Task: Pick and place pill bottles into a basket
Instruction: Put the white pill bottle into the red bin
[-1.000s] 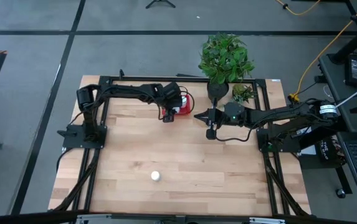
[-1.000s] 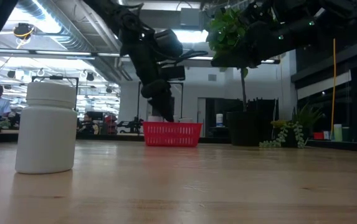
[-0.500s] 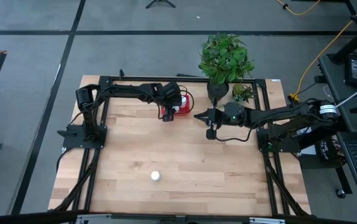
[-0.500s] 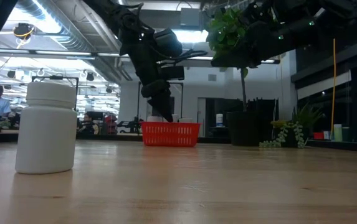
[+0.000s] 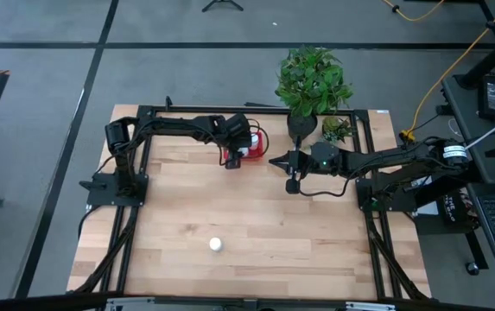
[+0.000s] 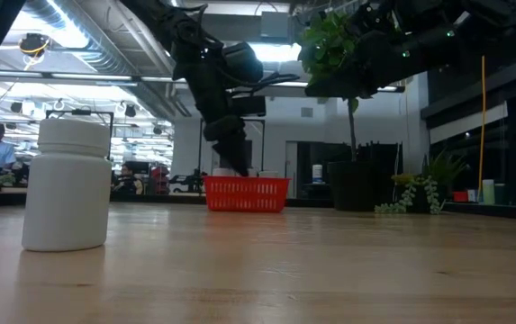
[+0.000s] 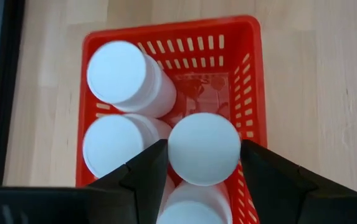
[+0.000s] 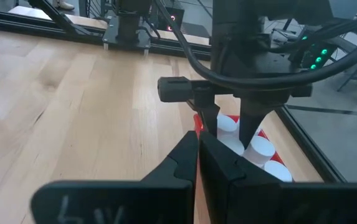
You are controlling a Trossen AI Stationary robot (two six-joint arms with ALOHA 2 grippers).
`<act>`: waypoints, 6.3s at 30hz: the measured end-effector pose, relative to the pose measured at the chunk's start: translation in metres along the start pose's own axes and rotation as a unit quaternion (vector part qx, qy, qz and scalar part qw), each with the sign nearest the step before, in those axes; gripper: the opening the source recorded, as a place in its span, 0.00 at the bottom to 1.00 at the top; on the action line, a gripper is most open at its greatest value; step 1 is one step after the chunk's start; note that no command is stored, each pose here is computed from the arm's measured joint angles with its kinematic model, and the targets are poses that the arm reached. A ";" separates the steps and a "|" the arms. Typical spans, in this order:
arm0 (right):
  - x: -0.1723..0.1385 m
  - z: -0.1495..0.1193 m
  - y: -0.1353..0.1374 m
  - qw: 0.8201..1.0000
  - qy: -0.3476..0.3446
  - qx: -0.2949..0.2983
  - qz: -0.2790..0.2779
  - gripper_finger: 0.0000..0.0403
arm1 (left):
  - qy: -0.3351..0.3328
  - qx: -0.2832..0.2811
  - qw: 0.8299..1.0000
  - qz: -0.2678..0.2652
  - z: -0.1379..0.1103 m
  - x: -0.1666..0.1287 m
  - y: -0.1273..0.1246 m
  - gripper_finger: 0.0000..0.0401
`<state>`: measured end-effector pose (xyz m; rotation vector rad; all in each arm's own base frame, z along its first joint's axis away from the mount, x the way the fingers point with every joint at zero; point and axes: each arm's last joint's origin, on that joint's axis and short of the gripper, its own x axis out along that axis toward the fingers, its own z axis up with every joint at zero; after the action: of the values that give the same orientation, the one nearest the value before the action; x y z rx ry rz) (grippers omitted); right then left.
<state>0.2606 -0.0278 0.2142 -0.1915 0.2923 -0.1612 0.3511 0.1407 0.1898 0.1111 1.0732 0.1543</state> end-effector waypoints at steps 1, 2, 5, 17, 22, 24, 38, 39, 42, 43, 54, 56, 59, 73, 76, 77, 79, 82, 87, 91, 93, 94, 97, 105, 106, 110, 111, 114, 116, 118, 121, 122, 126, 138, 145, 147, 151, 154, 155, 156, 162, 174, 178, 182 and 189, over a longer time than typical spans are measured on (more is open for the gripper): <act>0.000 0.000 0.000 1.000 0.000 0.000 0.000 0.05 | 0.003 -0.002 1.000 -0.001 -0.001 0.000 0.000 0.48; 0.000 0.000 0.000 1.000 0.000 0.000 0.000 0.05 | 0.005 -0.004 1.000 -0.002 -0.001 0.000 0.000 0.48; 0.000 0.000 0.000 1.000 0.000 0.000 0.000 0.05 | 0.009 -0.007 1.000 -0.003 -0.002 0.000 -0.001 0.48; 0.000 0.000 0.000 1.000 0.000 0.000 0.000 0.05 | 0.016 -0.006 1.000 0.011 -0.002 -0.006 0.000 0.48; 0.000 0.000 0.000 1.000 -0.002 0.001 0.000 0.05 | 0.005 0.000 1.000 0.028 0.002 -0.015 -0.001 0.48; 0.000 0.000 0.000 1.000 -0.001 0.000 0.000 0.05 | 0.000 0.001 1.000 0.029 0.003 -0.020 -0.001 0.48; 0.000 0.001 0.000 1.000 -0.003 0.001 0.000 0.05 | -0.037 0.018 0.998 0.037 0.010 -0.042 -0.003 0.48; 0.000 0.001 0.000 1.000 -0.003 0.001 0.000 0.05 | -0.042 0.022 0.998 0.034 0.011 -0.042 -0.003 0.47; 0.000 0.001 0.000 1.000 -0.003 0.001 0.000 0.05 | -0.059 0.040 0.997 0.004 0.012 -0.042 -0.005 0.47; 0.000 0.001 0.000 1.000 -0.003 0.001 0.000 0.05 | -0.063 0.043 0.997 -0.010 0.013 -0.042 -0.006 0.46; 0.000 0.000 0.000 1.000 0.000 -0.002 0.000 0.05 | -0.060 0.024 0.997 -0.040 0.002 -0.080 -0.018 0.08; 0.000 -0.001 0.000 1.000 0.003 -0.006 0.001 0.05 | -0.066 0.004 0.997 -0.047 -0.008 -0.087 -0.021 0.02; 0.000 -0.001 0.000 1.000 0.007 -0.011 0.002 0.05 | -0.080 -0.025 0.994 -0.064 -0.030 -0.094 -0.029 0.01; 0.000 -0.001 0.000 1.000 0.004 -0.013 0.000 0.05 | -0.237 -0.107 0.959 -0.113 -0.118 -0.125 -0.106 0.01; 0.000 -0.001 0.000 1.000 0.005 -0.010 0.000 0.05 | -0.247 -0.105 0.955 -0.128 -0.125 -0.131 -0.120 0.00; 0.000 -0.001 0.000 1.000 0.006 -0.009 0.001 0.05 | -0.251 -0.105 0.953 -0.134 -0.127 -0.133 -0.125 0.00; 0.000 -0.002 0.001 1.000 0.009 0.001 0.003 0.05 | -0.268 -0.098 0.947 -0.149 -0.125 -0.139 -0.134 0.01; 0.000 -0.002 0.001 1.000 0.011 0.015 0.004 0.05 | -0.288 -0.065 0.939 -0.177 -0.123 -0.144 -0.146 0.01; 0.000 -0.002 0.001 1.000 0.011 0.023 0.003 0.05 | -0.293 -0.012 0.936 -0.196 -0.124 -0.147 -0.159 0.01; 0.000 -0.002 0.001 1.000 0.012 0.009 0.002 0.05 | -0.299 0.009 0.934 -0.197 -0.124 -0.149 -0.162 0.01; 0.000 -0.002 0.001 1.000 0.012 0.008 0.002 0.05 | -0.294 -0.006 0.934 -0.201 -0.124 -0.148 -0.163 0.01; 0.000 -0.002 0.001 1.000 0.012 0.009 0.002 0.05 | -0.290 -0.015 0.935 -0.205 -0.125 -0.148 -0.164 0.02; 0.000 -0.002 0.001 1.000 0.012 0.014 0.002 0.05 | -0.261 -0.035 0.939 -0.224 -0.130 -0.147 -0.169 0.06; 0.000 -0.002 0.001 1.000 0.012 0.016 0.001 0.05 | -0.212 0.008 0.946 -0.245 -0.144 -0.149 -0.188 0.14; 0.000 -0.002 0.001 1.000 0.012 0.016 0.001 0.05 | -0.215 0.018 0.946 -0.243 -0.144 -0.150 -0.190 0.14; 0.000 -0.002 0.001 1.000 0.012 0.017 0.001 0.05 | -0.223 0.032 0.947 -0.230 -0.147 -0.153 -0.197 0.17; 0.000 -0.002 0.001 1.000 0.012 0.018 0.001 0.05 | -0.225 0.030 0.948 -0.225 -0.147 -0.154 -0.198 0.19; 0.000 -0.002 0.001 1.000 0.012 0.018 0.001 0.05 | -0.229 0.024 0.950 -0.210 -0.147 -0.153 -0.197 0.27; 0.000 -0.002 0.001 1.000 0.012 0.018 0.001 0.05 | -0.232 0.020 0.952 -0.198 -0.146 -0.153 -0.196 0.32; 0.000 -0.002 0.001 1.000 0.012 0.020 0.001 0.05 | -0.237 0.013 0.955 -0.177 -0.146 -0.153 -0.195 0.37; 0.000 -0.002 0.001 1.000 0.012 0.028 0.001 0.05 | -0.245 0.003 0.960 -0.137 -0.146 -0.152 -0.193 0.44; 0.000 -0.002 0.001 1.000 0.012 0.029 0.001 0.05 | -0.245 0.003 0.961 -0.128 -0.146 -0.152 -0.192 0.46; 0.000 -0.002 0.001 1.000 0.012 0.029 0.001 0.05 | -0.249 0.026 0.961 -0.116 -0.146 -0.152 -0.192 0.51; 0.000 -0.002 0.001 0.999 0.012 0.037 0.001 0.05 | -0.248 0.029 0.959 -0.137 -0.147 -0.153 -0.202 0.56; 0.000 -0.003 0.001 0.999 0.017 0.043 0.002 0.05 | -0.173 0.013 0.972 -0.158 -0.155 -0.131 -0.230 0.56; 0.000 -0.004 0.002 0.998 0.022 0.052 0.004 0.05 | -0.149 -0.009 0.975 -0.162 -0.160 -0.125 -0.241 0.56; -0.001 -0.007 0.004 0.998 0.037 0.052 0.010 0.05 | -0.146 -0.033 0.981 -0.126 -0.168 -0.113 -0.261 0.56; -0.001 -0.006 0.008 0.998 0.036 0.050 0.018 0.05 | -0.161 -0.047 0.981 -0.098 -0.173 -0.105 -0.276 0.56; -0.001 -0.006 0.010 0.998 0.036 0.048 0.021 0.05 | -0.164 -0.051 0.981 -0.090 -0.175 -0.101 -0.280 0.56; -0.001 -0.006 0.011 0.998 0.035 0.047 0.024 0.05 | -0.167 -0.057 0.981 -0.085 -0.177 -0.098 -0.284 0.56; -0.002 -0.004 0.019 0.998 0.033 0.044 0.037 0.05 | -0.170 -0.093 0.978 -0.075 -0.186 -0.075 -0.304 0.56; -0.004 -0.002 0.028 0.997 0.030 0.050 0.054 0.05 | -0.222 -0.094 0.969 -0.060 -0.191 -0.042 -0.326 0.56; -0.004 -0.002 0.028 0.996 0.029 0.060 0.055 0.05 | -0.233 -0.085 0.967 -0.063 -0.190 -0.038 -0.328 0.56; -0.004 -0.002 0.028 0.996 0.028 0.060 0.055 0.05 | -0.232 -0.073 0.967 -0.071 -0.188 -0.038 -0.329 0.56; -0.004 -0.002 0.028 0.996 0.026 0.063 0.054 0.05 | -0.223 -0.050 0.969 -0.092 -0.178 -0.033 -0.324 0.56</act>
<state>0.2601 0.0001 0.2079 -0.0463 0.3427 -0.0767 0.2015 -0.1809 0.0806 -0.0453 0.6202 0.0130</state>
